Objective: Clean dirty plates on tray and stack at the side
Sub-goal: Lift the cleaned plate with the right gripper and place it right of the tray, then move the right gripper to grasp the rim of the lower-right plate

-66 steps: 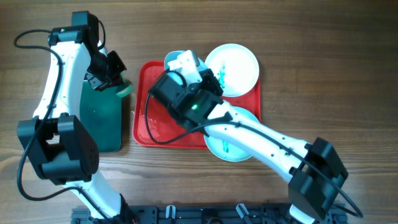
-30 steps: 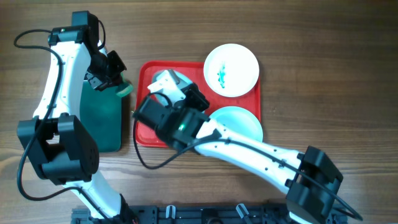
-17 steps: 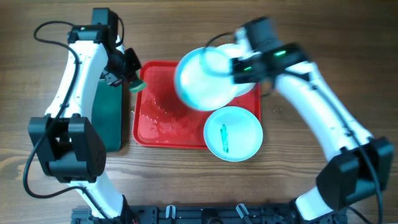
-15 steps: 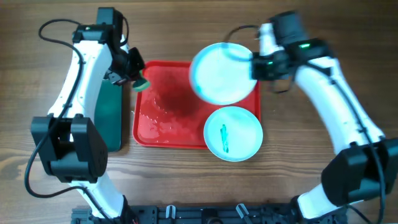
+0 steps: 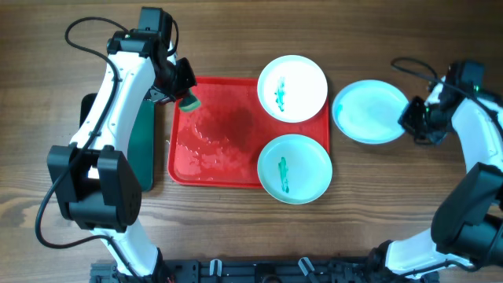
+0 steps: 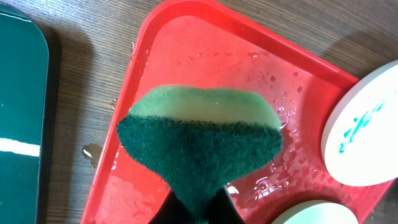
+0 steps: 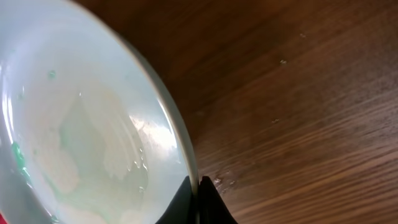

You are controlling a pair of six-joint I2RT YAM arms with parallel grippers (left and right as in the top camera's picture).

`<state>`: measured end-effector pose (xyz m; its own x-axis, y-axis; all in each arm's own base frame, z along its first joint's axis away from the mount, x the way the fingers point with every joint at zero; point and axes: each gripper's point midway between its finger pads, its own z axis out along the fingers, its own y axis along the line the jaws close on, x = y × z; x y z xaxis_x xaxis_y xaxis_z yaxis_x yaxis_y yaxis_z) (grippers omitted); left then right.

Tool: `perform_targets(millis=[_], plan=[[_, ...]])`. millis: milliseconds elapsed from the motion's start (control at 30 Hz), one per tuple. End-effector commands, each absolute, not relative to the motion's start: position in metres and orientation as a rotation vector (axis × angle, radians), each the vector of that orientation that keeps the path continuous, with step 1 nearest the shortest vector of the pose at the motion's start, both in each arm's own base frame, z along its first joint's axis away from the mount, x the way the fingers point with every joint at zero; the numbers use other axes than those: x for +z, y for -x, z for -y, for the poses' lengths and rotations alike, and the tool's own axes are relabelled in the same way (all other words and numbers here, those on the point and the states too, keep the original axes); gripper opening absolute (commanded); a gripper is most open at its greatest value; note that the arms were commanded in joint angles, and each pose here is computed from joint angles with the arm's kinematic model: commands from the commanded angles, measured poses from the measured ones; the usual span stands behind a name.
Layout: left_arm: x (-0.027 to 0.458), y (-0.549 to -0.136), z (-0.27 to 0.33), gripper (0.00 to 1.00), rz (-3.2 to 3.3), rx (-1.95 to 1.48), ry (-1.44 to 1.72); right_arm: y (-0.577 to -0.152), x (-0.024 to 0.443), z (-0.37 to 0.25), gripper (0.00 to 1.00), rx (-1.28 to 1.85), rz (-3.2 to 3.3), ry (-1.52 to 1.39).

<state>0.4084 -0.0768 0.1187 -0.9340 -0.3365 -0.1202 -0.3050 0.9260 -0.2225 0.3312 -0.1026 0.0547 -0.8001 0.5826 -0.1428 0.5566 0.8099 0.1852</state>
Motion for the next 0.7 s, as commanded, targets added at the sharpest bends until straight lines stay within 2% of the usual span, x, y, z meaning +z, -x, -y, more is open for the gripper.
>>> perform_targets(millis=[0,167,233,300,467,567,667], plan=[[0.132,-0.413,0.076,0.04,-2.889,-0.300,0.473,-0.318,0.039,0.110,0.04,0.146,-2.786,-0.944],[0.132,-0.413,0.076,0.04,-2.889,-0.300,0.473,-0.304,0.019,0.118,0.06,0.045,-2.777,-1.021],[0.132,-0.413,0.076,0.04,-2.889,-0.300,0.473,-0.303,0.019,0.118,0.21,0.045,-2.780,-1.021],[0.132,-0.413,0.076,0.04,-2.889,-0.300,0.473,-0.304,0.020,0.114,0.29,0.075,-2.784,-1.017],[0.132,-0.413,0.077,0.04,-2.889,-0.300,0.471,-0.318,0.054,0.086,0.27,0.314,-2.819,-0.859],[0.132,-0.413,0.077,0.04,-2.889,-0.300,0.471,-0.332,0.090,0.045,0.28,0.567,-2.784,-0.640],[0.132,-0.413,0.077,0.04,-2.889,-0.300,0.471,-0.321,0.103,0.001,0.29,0.678,-2.836,-0.490]])
